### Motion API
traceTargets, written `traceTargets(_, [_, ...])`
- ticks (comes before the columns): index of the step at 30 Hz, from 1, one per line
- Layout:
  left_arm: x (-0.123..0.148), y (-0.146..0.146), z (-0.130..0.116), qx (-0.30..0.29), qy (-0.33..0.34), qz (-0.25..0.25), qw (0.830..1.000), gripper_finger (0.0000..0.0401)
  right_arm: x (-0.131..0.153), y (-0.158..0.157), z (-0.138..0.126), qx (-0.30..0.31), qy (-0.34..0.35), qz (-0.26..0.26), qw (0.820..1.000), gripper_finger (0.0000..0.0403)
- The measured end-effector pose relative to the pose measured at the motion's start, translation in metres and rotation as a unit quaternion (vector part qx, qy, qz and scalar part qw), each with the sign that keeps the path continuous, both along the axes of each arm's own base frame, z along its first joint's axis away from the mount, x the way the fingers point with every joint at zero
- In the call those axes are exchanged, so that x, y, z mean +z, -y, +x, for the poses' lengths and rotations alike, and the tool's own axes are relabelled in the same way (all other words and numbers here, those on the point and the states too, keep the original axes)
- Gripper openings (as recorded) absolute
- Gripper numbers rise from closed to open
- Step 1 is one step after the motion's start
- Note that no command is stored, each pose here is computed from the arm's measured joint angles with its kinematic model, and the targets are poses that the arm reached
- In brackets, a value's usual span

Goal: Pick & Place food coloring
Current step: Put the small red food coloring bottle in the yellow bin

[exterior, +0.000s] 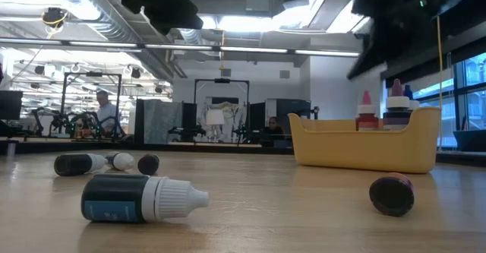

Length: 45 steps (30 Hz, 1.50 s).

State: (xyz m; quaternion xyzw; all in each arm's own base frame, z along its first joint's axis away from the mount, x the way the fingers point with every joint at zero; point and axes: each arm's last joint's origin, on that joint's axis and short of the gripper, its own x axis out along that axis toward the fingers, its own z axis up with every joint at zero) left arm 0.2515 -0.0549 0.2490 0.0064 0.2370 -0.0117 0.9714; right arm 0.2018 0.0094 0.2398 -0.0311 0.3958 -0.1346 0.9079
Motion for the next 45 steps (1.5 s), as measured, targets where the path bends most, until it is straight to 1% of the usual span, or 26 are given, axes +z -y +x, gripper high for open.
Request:
traceTargets(3, [0.0, 0.0, 0.0, 0.0, 0.002, 0.0, 1.0, 0.0153, 0.023, 0.0, 0.004, 0.012, 0.021, -0.01, 1.0, 0.0217])
traceTargets(5, [0.001, 0.0, 0.0, 0.0, 0.005, -0.001, 1.0, 0.0152, 0.038, -0.002, 0.007, 0.018, 0.043, -0.006, 0.999, 0.0243])
traceTargets(8, [0.003, 0.0, 0.001, 0.0, 0.014, -0.003, 1.0, 0.0151, 0.052, -0.006, 0.013, 0.037, 0.097, 0.028, 0.994, 0.0272])
traceTargets(11, [0.003, 0.0, 0.002, 0.0, 0.018, -0.004, 1.0, 0.0155, 0.051, -0.014, 0.018, 0.079, 0.134, 0.062, 0.986, 0.0288])
traceTargets(14, [0.004, 0.001, 0.002, -0.006, 0.023, -0.008, 1.0, 0.0167, 0.043, -0.022, 0.019, 0.114, 0.131, 0.056, 0.983, 0.0292])
traceTargets(18, [0.006, 0.002, 0.003, -0.015, 0.03, -0.016, 0.999, 0.0197, 0.034, -0.027, 0.018, 0.127, 0.13, 0.054, 0.982, 0.0289])
traceTargets(23, [0.005, 0.002, 0.002, -0.016, 0.024, -0.03, 0.999, 0.0225, 0.027, -0.027, 0.019, 0.125, 0.127, 0.051, 0.983, 0.0284])
traceTargets(27, [0.004, 0.003, 0.002, -0.029, 0.018, -0.04, 0.999, 0.0227, 0.026, -0.025, 0.019, 0.1, 0.127, 0.032, 0.986, 0.0284])
traceTargets(29, [0.002, 0.004, 0.002, -0.036, 0.013, -0.031, 0.999, 0.0226, 0.026, -0.024, 0.02, 0.095, 0.126, 0.029, 0.987, 0.0284])
traceTargets(33, [-0.01, 0.009, 0.008, -0.064, -0.018, 0.011, 0.998, 0.022, 0.027, -0.025, 0.022, 0.097, 0.137, 0.028, 0.985, 0.0284])
traceTargets(35, [-0.016, 0.012, 0.015, -0.079, -0.046, 0.015, 0.996, 0.0217, 0.027, -0.025, 0.023, 0.1, 0.138, 0.024, 0.985, 0.0284])
traceTargets(38, [-0.023, 0.016, 0.026, -0.103, -0.107, 0.022, 0.989, 0.0211, 0.028, -0.025, 0.023, 0.103, 0.145, 0.02, 0.984, 0.0284])
traceTargets(40, [-0.028, 0.018, 0.032, -0.118, -0.157, 0.05, 0.979, 0.0207, 0.029, -0.025, 0.024, 0.103, 0.15, 0.021, 0.983, 0.0284])
traceTargets(42, [-0.034, 0.02, 0.038, -0.138, -0.206, 0.08, 0.966, 0.0203, 0.031, -0.025, 0.025, 0.102, 0.159, 0.021, 0.982, 0.0284])
traceTargets(45, [-0.041, 0.022, 0.047, -0.159, -0.263, 0.107, 0.946, 0.0195, 0.031, -0.025, 0.025, 0.102, 0.164, 0.022, 0.981, 0.0284])
